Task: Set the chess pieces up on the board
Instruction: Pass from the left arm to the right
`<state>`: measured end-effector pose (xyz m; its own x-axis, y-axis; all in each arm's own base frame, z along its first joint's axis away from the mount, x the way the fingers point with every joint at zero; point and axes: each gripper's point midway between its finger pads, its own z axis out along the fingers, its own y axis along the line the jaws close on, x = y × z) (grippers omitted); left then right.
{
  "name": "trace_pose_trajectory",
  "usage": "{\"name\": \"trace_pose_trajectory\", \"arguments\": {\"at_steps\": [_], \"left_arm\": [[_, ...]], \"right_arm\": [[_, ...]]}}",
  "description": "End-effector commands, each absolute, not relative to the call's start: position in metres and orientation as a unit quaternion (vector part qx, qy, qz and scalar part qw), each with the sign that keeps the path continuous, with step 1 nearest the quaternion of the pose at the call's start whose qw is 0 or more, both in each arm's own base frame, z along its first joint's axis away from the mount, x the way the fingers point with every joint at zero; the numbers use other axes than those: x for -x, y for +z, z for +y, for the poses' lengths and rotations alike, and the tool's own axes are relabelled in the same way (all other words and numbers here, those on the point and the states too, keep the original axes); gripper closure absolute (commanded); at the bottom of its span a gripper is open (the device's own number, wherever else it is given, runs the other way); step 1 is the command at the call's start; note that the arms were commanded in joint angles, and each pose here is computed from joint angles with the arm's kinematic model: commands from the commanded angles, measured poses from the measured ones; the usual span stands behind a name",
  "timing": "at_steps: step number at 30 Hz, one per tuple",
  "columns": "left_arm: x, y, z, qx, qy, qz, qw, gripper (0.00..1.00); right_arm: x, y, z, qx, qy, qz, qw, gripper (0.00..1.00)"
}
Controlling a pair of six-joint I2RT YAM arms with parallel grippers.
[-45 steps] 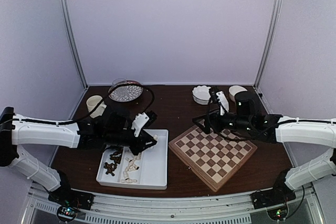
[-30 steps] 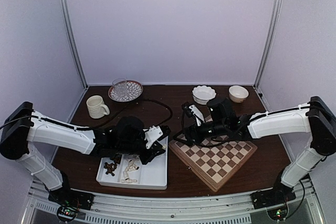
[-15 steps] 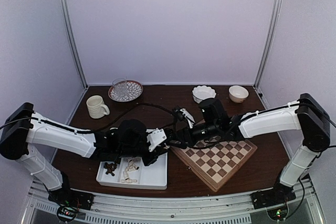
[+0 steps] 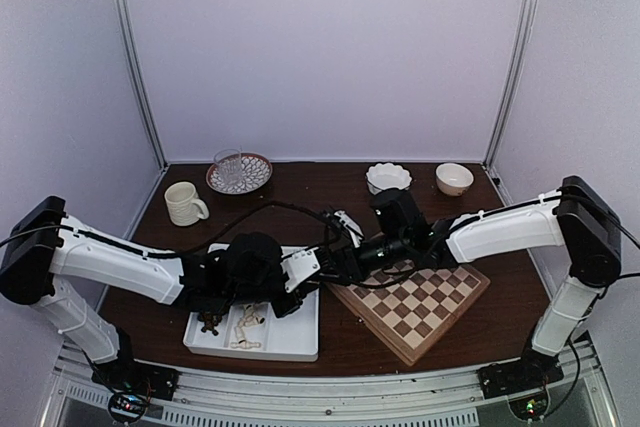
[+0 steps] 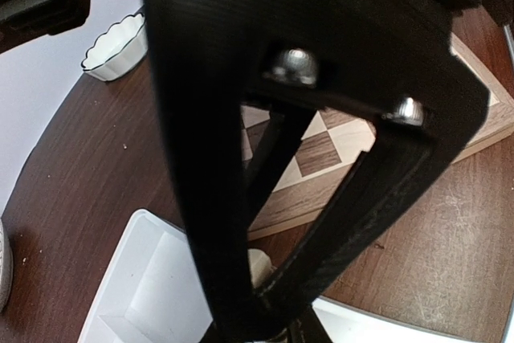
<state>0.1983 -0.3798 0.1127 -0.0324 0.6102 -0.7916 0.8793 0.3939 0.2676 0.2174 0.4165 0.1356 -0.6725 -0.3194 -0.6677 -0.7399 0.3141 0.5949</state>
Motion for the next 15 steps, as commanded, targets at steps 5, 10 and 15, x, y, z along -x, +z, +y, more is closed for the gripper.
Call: {"name": "trace_pose_trajectory", "arguments": {"at_steps": [5, 10, 15], "left_arm": [[-0.2007, 0.1214, -0.3865, -0.528, -0.133, 0.686, 0.482, 0.82], [-0.2044, 0.1223, -0.3843, -0.522, -0.123, 0.690, 0.486, 0.82], [-0.2028, 0.1219, -0.3853, -0.523, -0.128, 0.689, 0.485, 0.75]], "right_arm": [[-0.2136, 0.1382, 0.4264, 0.348, 0.485, 0.774, 0.210, 0.59], [-0.2148, 0.1366, 0.4263, 0.347, 0.482, 0.777, 0.210, 0.74], [-0.2200, 0.1386, 0.4215, 0.342, 0.465, 0.784, 0.228, 0.82]]}}
